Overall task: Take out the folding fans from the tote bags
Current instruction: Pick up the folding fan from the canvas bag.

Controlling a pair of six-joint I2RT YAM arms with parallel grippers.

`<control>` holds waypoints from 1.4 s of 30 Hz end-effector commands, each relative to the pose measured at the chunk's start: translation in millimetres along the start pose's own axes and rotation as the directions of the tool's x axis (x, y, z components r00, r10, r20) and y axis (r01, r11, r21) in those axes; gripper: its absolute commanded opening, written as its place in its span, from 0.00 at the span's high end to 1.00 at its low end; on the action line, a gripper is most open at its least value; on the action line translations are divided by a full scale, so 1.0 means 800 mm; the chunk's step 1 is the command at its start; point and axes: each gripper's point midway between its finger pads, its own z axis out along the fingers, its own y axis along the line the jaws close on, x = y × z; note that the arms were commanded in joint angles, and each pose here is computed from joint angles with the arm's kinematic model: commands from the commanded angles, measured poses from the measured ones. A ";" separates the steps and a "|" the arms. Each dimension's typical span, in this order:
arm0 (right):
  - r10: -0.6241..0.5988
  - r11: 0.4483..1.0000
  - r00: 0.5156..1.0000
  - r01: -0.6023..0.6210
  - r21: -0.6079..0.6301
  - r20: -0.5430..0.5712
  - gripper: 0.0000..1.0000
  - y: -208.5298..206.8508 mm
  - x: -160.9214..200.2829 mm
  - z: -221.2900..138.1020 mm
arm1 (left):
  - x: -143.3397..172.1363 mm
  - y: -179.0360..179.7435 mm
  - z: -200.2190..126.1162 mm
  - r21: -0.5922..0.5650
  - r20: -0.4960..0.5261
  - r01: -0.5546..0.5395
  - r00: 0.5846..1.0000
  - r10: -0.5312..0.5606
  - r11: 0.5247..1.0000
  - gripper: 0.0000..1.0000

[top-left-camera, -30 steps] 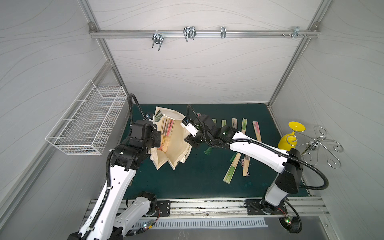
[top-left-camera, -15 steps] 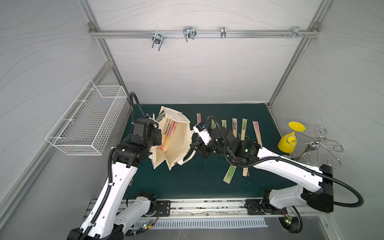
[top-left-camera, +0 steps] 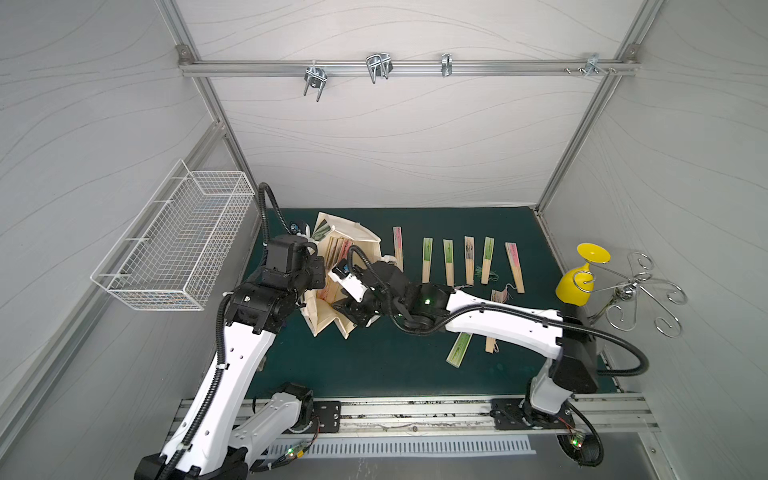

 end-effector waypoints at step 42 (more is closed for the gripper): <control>0.578 0.793 0.809 -0.588 0.161 0.111 0.27 -0.166 0.053 0.134 | 0.004 -0.090 -0.095 0.587 0.357 -0.034 0.908 -0.220 0.809 1.00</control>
